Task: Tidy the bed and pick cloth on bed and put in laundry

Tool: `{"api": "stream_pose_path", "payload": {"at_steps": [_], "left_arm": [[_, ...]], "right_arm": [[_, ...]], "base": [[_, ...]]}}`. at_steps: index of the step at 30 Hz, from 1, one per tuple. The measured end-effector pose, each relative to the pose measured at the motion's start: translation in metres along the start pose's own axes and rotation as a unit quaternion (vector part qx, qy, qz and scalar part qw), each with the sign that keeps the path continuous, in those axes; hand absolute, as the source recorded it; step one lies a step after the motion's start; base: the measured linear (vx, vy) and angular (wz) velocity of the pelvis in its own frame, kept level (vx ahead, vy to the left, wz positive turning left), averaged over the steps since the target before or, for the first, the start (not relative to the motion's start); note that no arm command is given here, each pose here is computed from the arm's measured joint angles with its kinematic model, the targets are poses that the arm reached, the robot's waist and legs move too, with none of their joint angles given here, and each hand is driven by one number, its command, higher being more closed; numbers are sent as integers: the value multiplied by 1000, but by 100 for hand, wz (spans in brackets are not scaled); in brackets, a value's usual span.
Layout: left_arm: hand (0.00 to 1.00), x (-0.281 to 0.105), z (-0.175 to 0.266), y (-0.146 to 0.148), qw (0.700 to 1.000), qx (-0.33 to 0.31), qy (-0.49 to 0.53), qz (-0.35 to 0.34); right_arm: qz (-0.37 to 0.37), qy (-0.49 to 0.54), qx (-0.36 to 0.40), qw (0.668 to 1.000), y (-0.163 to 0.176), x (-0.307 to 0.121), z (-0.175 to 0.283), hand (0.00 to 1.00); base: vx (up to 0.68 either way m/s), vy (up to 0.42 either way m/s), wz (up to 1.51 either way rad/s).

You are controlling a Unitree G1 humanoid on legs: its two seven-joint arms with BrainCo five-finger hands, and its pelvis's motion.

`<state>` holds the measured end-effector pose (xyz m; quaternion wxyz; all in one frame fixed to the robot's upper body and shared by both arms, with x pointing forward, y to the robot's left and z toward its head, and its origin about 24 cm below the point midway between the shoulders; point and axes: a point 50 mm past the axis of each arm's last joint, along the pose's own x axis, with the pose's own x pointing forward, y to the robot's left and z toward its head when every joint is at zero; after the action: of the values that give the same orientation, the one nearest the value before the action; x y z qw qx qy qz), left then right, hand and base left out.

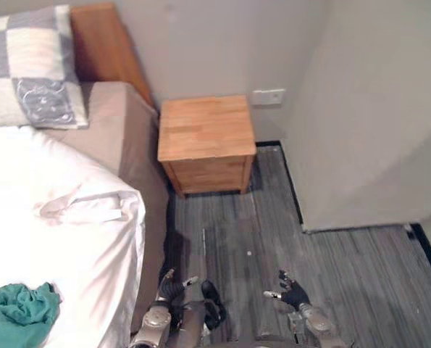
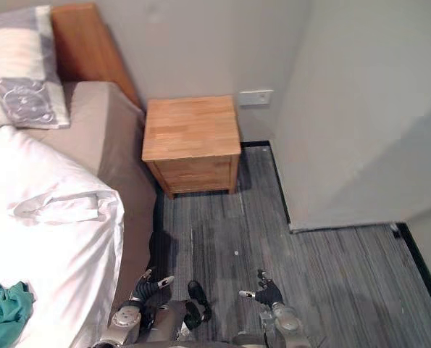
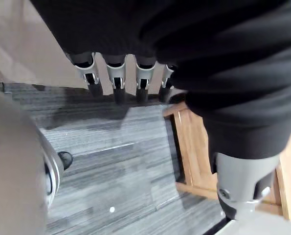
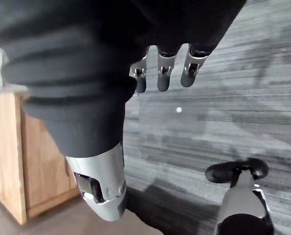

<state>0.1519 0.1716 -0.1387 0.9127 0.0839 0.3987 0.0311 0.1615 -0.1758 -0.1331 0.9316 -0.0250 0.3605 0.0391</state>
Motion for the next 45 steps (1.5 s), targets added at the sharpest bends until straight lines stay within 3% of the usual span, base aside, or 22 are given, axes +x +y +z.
{"api": "stream_pose_path", "payload": {"at_steps": [9,12,15,20,26,27,30,32,33,38,39,45], "left_arm": [[0,-4,-18,33,998,-35,33,44],[0,-11,-29,28,990,-119,39,70],[0,-13,-27,25,989,-128,26,67],[0,-14,-25,18,996,-88,18,28],[0,-14,-24,18,999,-26,18,-1],[0,-14,-24,19,1000,-19,20,-2],[0,-12,-21,23,1000,-9,21,-10],[0,-10,-16,30,1000,-1,15,-11],[0,-8,-13,36,1000,6,12,-8],[0,-3,-6,46,1000,15,18,-16],[0,-3,-7,46,1000,15,20,-15],[0,4,17,42,1000,3,-20,-20]], "right_arm": [[-23,7,52,998,6,-16,-24,0],[-20,-49,56,997,7,-14,-4,0],[-7,-120,58,991,13,-11,30,0],[-79,-221,77,969,-12,-20,81,0],[-154,-301,39,940,-45,-29,137,0],[-184,-312,22,932,-59,-29,153,100],[-231,-353,-2,907,-83,-31,200,100],[-243,-413,-22,877,-91,-39,263,100],[-242,-471,-36,848,-90,-54,309,100],[-243,-598,-130,752,-73,-114,422,100],[-238,-601,-139,750,-68,-115,425,0],[-203,-554,-237,772,-35,-102,438,0]], "base": [[459,-313,223],[278,-425,170],[159,-344,161],[69,-133,160],[-59,42,56],[-186,53,52],[-213,41,59],[-221,34,43],[-219,30,45],[-135,42,34],[-8,11,21],[36,14,32]]}}
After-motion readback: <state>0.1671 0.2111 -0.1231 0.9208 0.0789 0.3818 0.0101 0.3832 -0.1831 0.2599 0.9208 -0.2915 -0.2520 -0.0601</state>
